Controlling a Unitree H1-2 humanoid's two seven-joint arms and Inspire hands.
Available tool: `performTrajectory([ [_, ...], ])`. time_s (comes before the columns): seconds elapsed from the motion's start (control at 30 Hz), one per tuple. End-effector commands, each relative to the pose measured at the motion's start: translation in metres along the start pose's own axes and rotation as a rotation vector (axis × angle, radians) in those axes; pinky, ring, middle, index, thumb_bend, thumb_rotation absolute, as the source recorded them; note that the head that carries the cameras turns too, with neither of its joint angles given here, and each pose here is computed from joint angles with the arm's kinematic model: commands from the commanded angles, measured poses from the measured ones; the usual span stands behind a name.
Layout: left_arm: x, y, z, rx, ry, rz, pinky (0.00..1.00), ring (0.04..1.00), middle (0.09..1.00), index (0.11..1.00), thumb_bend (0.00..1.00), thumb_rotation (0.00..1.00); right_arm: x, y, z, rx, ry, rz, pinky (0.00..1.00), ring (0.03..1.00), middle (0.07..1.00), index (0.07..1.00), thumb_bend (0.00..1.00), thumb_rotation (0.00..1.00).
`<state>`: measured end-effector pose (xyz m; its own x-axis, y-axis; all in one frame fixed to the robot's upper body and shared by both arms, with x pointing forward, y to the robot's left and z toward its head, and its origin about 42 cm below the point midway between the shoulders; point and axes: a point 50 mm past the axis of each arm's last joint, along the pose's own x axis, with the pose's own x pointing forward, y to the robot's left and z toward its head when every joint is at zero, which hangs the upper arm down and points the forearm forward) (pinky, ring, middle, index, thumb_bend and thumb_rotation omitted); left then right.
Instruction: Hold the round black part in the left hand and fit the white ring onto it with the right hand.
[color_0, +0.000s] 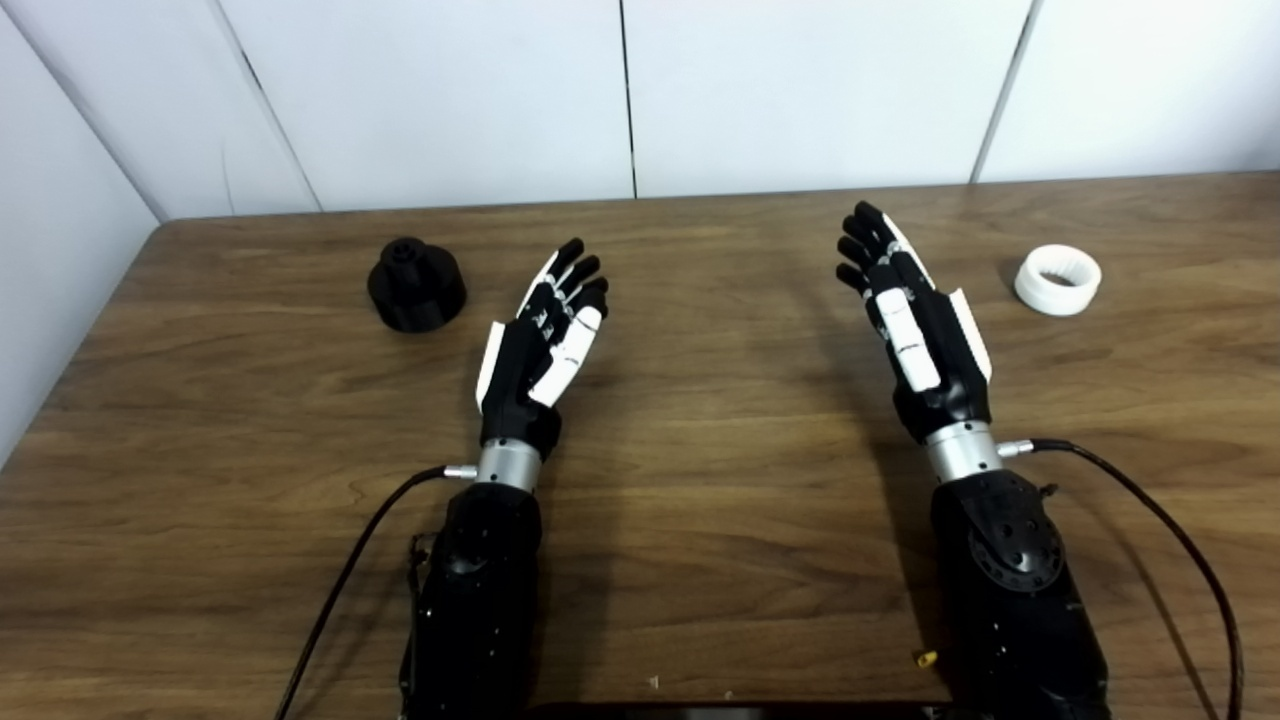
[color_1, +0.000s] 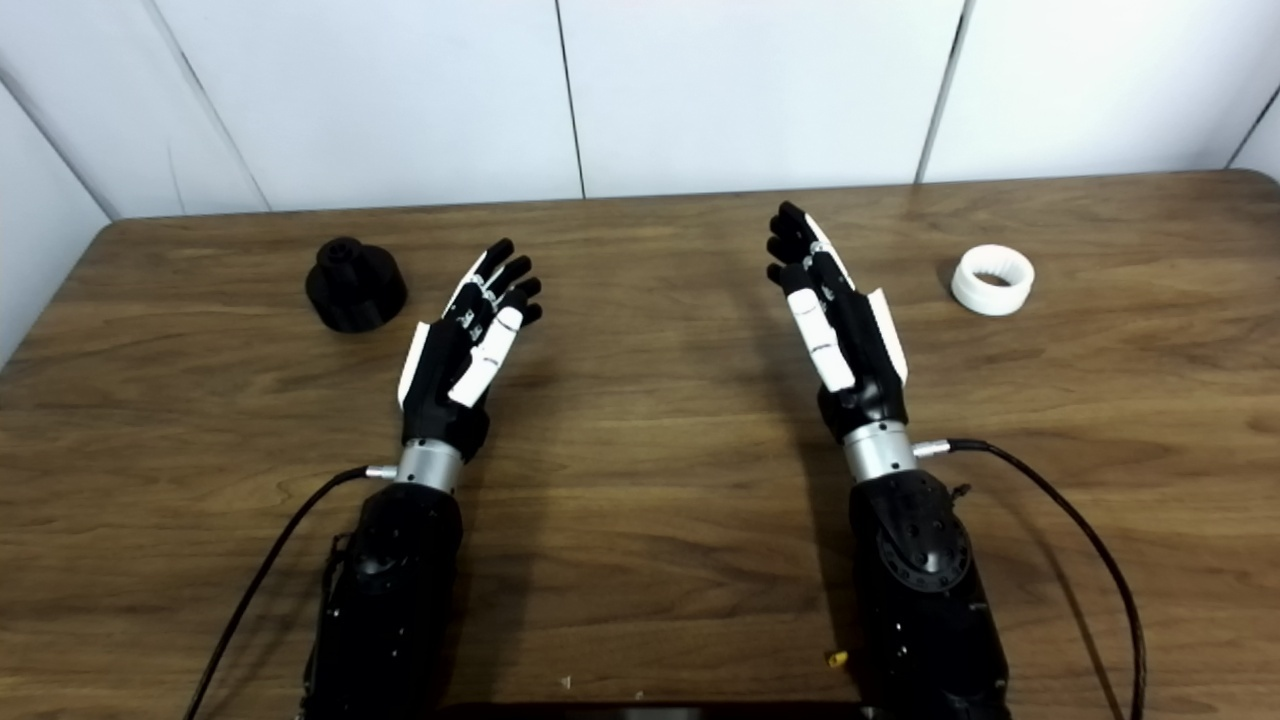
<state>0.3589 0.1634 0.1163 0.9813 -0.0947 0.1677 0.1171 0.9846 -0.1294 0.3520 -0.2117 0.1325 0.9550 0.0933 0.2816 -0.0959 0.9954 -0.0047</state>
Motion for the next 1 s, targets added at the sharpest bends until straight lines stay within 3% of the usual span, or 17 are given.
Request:
performTrajectory([
  [0.0,0.000,0.000,0.004,0.003,-0.025,-0.001,0.83,0.865,0.894,0.902,0.41,0.48,-0.043,-0.007,-0.033,0.028,0.118,-0.046,0.89,0.918,0.922,0.929,0.57,0.82],
  [0.73,0.002,0.001,0.007,0.006,-0.031,0.000,0.84,0.867,0.891,0.901,0.42,0.48,-0.043,-0.006,-0.032,0.021,0.121,-0.043,0.89,0.931,0.926,0.928,0.54,0.82],
  [0.97,0.006,0.011,0.015,0.156,-0.069,-0.028,0.80,0.860,0.905,0.913,0.47,0.54,-0.043,-0.007,-0.032,0.020,0.119,-0.040,0.89,0.925,0.924,0.924,0.55,0.82],
])
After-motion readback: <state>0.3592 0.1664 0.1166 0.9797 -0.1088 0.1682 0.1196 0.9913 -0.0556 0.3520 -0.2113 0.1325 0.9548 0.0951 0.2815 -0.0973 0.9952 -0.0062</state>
